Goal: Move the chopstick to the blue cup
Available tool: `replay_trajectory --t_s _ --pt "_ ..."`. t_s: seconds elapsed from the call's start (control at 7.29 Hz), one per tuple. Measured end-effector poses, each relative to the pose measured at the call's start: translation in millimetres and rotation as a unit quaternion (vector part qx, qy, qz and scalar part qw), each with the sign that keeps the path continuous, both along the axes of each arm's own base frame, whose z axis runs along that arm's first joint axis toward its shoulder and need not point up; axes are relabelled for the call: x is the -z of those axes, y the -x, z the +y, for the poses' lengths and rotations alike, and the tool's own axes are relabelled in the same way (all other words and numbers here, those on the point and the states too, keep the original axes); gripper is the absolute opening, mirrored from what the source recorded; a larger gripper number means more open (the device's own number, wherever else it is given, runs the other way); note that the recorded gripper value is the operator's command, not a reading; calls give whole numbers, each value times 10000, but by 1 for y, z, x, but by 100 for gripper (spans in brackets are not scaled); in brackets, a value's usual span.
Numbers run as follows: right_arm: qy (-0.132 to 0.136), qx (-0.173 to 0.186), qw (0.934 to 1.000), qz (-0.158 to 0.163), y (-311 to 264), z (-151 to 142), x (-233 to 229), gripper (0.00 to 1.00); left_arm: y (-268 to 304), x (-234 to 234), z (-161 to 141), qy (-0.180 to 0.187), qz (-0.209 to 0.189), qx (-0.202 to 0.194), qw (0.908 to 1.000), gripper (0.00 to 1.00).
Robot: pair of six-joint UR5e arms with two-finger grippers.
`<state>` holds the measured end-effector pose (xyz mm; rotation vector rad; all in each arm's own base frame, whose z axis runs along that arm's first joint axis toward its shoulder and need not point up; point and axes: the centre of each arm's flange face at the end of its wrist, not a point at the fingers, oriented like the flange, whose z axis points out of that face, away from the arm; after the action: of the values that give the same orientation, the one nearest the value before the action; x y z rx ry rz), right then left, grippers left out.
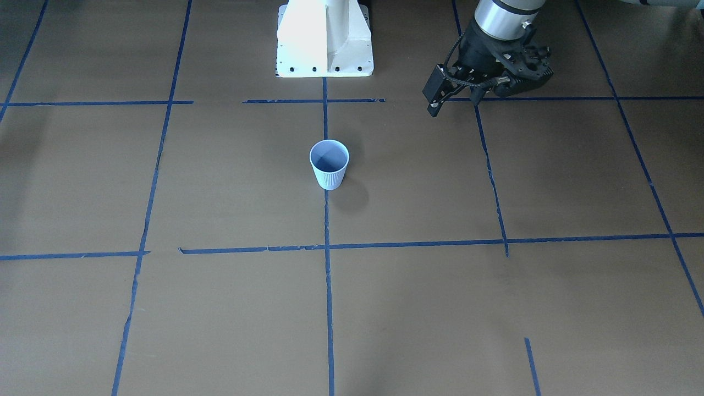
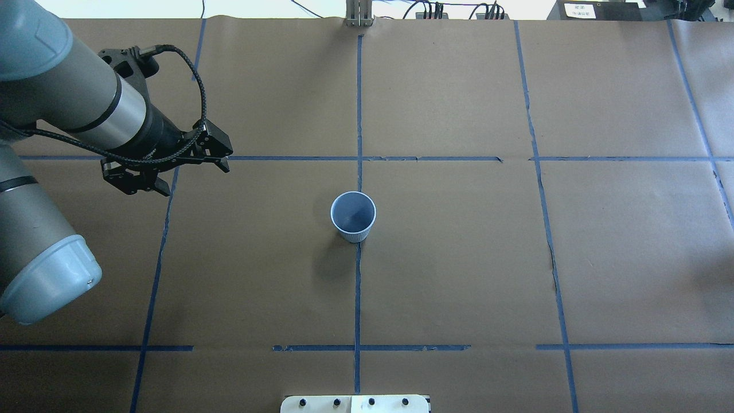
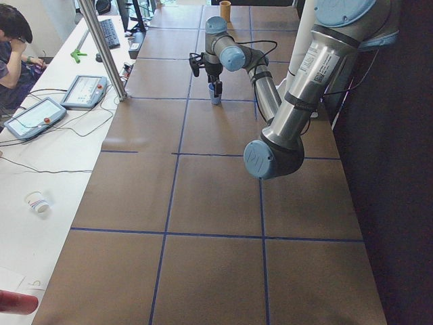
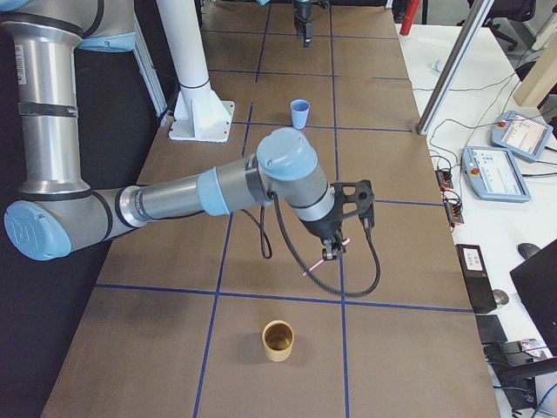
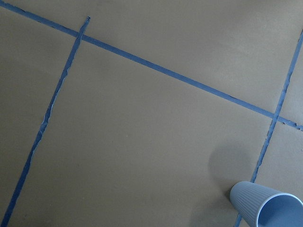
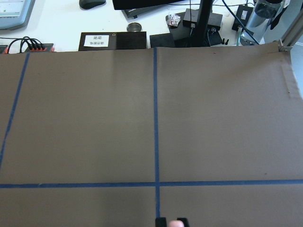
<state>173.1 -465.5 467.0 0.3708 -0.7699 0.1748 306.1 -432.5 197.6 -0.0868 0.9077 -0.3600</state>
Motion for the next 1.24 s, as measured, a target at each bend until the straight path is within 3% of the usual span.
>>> replay_trajectory --t_s 0.27,0.55,0.82,1.24 --pt "139 347 9992 -104 70 -45 116 0 26 -29 -12 -428 -258 -264 9984 100" --pt "417 468 9967 -515 188 -78 218 0 65 -70 -28 -906 -610 -604 9922 100" --pt "576 523 9935 -830 330 -66 326 0 116 -112 -41 -1274 -928 -902 9834 100" --pt "300 450 9946 -889 487 -12 432 0 205 -185 -68 -1545 -1143 -1356 9720 100"
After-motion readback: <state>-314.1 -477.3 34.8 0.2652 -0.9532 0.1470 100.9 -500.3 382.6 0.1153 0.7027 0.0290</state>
